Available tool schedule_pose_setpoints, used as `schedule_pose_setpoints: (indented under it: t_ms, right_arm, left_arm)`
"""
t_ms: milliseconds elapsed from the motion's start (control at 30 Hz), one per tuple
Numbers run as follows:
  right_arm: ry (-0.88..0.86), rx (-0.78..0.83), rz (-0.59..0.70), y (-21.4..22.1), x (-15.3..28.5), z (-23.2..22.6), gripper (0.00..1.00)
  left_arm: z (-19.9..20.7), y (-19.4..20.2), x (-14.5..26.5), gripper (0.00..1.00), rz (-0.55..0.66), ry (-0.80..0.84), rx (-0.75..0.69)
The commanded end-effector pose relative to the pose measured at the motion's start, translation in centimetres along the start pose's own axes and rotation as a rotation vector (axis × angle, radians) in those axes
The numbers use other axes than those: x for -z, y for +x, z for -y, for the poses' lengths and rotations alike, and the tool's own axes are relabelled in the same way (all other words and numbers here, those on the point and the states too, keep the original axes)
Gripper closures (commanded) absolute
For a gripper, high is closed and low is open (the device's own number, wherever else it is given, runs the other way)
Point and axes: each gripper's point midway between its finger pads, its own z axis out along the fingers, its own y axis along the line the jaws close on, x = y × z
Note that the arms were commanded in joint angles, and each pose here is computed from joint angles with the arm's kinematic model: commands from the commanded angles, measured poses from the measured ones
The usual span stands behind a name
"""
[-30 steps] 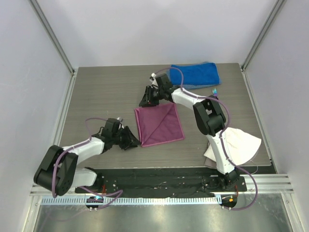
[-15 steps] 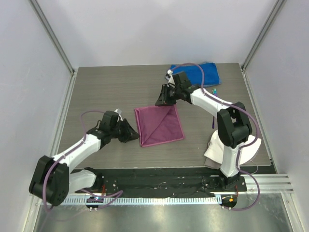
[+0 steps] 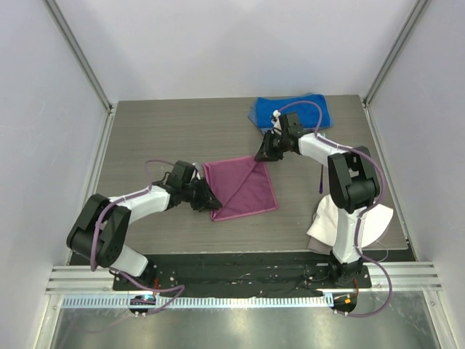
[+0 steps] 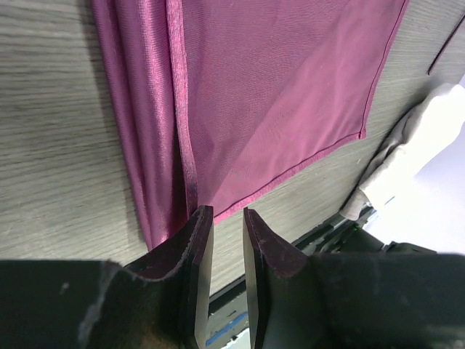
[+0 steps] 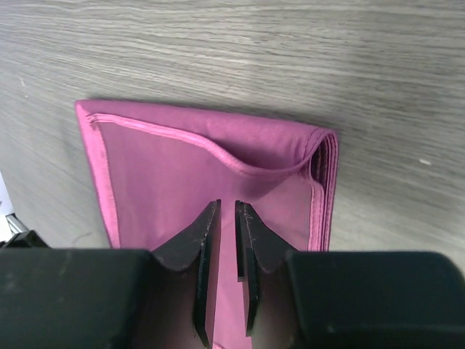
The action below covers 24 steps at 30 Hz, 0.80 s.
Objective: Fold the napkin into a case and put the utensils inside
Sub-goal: Smooth out the upper triangle-folded napkin at the center of the board.
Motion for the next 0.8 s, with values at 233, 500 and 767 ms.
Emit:
schedule_pose_setpoints:
  t_ms: [233, 500, 767]
  right_arm:
    - [-0.019, 0.004, 0.054, -2.9, -2.8, 0.0, 0.79]
    - [-0.008, 0.012, 0.038, -3.1, -3.7, 0.6, 0.79]
    - [-0.042, 0.005, 0.051, -4.1, -2.5, -1.4, 0.76]
  left_arm:
    - [-2.4, 0.9, -0.9, 0.73, 0.003, -0.032, -0.032]
    - [-2.0, 0.5, -0.2, 0.65, 0.029, -0.028, -0.055]
    - [2.3, -2.8, 2.5, 0.57, 0.124, 0.004, -0.127]
